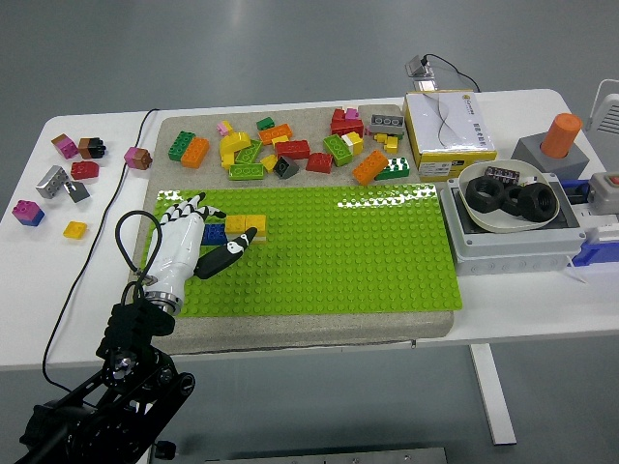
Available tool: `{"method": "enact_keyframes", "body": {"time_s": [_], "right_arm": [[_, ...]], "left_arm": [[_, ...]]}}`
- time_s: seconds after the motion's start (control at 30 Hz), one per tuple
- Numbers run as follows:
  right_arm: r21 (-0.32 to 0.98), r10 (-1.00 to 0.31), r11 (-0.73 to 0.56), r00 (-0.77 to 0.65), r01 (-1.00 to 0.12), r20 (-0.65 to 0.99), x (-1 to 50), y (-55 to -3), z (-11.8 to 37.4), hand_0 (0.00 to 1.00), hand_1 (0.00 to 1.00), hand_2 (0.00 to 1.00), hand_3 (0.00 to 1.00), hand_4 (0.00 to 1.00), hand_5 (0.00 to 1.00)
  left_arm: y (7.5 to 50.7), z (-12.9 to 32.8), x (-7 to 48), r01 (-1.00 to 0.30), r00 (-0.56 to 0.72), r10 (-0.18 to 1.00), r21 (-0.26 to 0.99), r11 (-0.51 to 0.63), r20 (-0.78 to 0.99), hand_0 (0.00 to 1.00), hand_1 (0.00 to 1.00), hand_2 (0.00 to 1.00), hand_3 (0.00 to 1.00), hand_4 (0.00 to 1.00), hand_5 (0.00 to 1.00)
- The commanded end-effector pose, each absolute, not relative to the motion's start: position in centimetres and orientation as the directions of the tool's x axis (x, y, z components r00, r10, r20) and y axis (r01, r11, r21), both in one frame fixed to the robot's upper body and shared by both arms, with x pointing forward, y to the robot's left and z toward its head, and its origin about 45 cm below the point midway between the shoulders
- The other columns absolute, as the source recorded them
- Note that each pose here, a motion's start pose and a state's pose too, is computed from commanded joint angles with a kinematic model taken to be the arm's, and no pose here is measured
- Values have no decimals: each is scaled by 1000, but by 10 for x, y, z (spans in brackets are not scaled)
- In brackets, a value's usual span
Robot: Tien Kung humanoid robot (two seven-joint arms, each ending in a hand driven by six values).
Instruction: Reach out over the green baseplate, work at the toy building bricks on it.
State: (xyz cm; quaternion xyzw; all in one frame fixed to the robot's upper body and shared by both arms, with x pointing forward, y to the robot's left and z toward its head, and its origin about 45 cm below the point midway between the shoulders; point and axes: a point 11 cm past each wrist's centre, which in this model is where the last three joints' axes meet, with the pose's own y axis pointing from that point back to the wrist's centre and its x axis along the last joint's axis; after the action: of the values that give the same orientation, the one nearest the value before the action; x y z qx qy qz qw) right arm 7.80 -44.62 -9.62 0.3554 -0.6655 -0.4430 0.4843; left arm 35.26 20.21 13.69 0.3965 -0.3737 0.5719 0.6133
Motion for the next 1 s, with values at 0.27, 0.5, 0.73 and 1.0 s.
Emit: {"method": "enact_keyframes", "body": {"time_s": [0.27,0.5,0.73,1.0], "right_arm": [[934,-903,355,-276,-47,330,80,-446,-96,590,577,636,646,656,750],[934,-903,355,-277,-48,329,81,-446,-96,590,577,636,646,656,751],[933,-903,355,-277,-49,329,81,-447,-96,589,577,636,646,655,752],[933,-903,356,-277,-51,329,82,-447,-95,589,577,635,647,655,751]], "left_arm": [[195,133,356,-996,86,390,74,46,917,998,998,998,728,908,976],[195,125,358,-994,112,381,103,44,918,998,997,998,724,908,972],[195,118,356,-991,137,374,129,46,917,998,995,998,720,907,964],[194,116,355,-990,144,371,136,50,917,998,993,998,717,905,959]]}}
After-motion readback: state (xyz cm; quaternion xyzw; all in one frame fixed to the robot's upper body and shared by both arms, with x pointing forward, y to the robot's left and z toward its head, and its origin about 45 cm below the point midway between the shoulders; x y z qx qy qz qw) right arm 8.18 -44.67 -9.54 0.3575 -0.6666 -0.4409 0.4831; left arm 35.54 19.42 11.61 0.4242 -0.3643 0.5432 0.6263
